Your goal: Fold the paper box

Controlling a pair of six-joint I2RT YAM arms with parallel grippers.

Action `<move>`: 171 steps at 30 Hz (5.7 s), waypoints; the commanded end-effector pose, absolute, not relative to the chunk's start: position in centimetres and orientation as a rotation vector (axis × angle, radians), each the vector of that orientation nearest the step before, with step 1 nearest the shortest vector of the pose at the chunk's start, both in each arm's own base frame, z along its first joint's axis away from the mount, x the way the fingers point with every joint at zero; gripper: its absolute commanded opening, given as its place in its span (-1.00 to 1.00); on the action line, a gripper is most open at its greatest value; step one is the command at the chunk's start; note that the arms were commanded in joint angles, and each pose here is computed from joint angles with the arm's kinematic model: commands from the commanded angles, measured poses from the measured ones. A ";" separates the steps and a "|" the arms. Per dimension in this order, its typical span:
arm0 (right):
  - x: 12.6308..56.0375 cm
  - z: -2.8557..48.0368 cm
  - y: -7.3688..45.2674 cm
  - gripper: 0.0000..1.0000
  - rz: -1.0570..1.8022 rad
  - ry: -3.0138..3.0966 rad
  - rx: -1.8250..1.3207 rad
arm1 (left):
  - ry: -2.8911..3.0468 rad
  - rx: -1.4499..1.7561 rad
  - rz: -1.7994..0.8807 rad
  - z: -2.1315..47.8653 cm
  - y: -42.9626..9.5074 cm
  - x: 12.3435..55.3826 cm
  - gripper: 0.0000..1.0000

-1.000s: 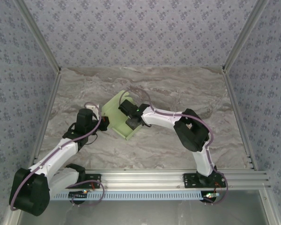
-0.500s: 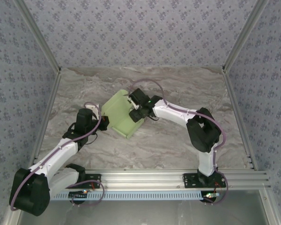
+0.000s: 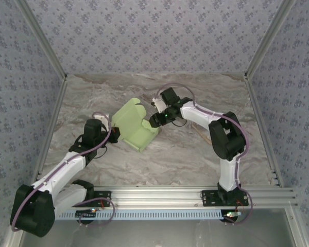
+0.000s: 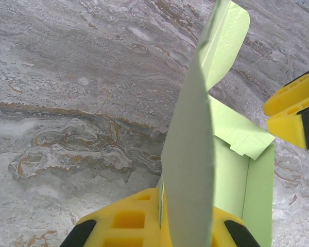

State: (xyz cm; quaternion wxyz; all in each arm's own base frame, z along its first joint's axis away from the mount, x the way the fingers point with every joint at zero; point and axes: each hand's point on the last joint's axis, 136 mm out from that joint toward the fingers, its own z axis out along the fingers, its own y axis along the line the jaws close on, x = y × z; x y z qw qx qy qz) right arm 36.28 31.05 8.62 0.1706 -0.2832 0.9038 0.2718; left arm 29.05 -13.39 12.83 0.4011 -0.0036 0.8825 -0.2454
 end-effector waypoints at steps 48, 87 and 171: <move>33.4 3.8 32.5 -0.75 0.959 2.717 -0.811 | 2.194 -0.004 -0.655 13.8 -13.7 29.3 -0.93; 32.9 0.5 31.5 -0.61 0.746 2.863 -0.888 | 2.188 0.002 -0.663 14.0 -13.8 29.2 -0.93; 37.8 7.6 34.0 0.10 1.178 2.651 -0.758 | 2.178 0.049 -0.675 13.9 -14.2 28.9 -0.93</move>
